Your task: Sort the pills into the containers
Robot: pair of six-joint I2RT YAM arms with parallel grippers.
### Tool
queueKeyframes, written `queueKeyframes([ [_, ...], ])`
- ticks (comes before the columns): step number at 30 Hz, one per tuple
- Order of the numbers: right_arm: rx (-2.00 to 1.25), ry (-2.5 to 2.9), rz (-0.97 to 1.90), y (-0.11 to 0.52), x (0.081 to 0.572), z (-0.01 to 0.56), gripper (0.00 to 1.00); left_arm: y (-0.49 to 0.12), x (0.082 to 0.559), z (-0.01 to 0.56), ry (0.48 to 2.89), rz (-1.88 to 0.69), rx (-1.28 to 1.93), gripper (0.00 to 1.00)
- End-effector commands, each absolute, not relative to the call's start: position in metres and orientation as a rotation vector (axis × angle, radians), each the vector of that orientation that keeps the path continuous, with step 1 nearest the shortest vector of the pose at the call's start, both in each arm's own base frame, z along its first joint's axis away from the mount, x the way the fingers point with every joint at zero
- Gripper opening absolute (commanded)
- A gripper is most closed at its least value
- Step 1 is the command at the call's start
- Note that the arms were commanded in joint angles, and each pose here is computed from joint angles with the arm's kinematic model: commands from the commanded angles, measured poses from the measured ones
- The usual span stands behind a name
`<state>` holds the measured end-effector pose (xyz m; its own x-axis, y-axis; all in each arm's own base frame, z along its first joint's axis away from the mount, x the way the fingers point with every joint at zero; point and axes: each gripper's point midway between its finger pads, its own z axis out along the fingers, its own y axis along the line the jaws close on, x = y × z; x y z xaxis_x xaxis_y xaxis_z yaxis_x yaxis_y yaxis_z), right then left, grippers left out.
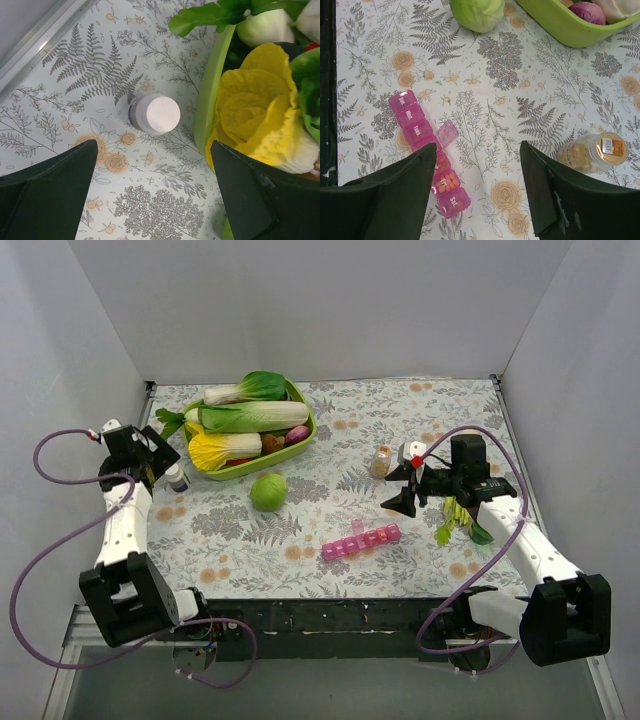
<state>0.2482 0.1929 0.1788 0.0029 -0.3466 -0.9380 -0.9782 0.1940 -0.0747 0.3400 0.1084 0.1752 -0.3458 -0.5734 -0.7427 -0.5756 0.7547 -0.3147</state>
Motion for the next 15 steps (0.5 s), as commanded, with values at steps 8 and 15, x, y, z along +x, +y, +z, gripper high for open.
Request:
queueKeyframes([
  [8, -1.315, 1.470, 0.866, 0.195, 0.244, 0.188, 0.75, 0.119, 0.388, 0.127, 2.203, -0.014, -0.888, 0.97],
  [15, -1.314, 1.478, 0.884, 0.196, 0.244, 0.186, 0.75, 0.106, 0.399, 0.101, 2.325, 0.066, -0.833, 0.93],
])
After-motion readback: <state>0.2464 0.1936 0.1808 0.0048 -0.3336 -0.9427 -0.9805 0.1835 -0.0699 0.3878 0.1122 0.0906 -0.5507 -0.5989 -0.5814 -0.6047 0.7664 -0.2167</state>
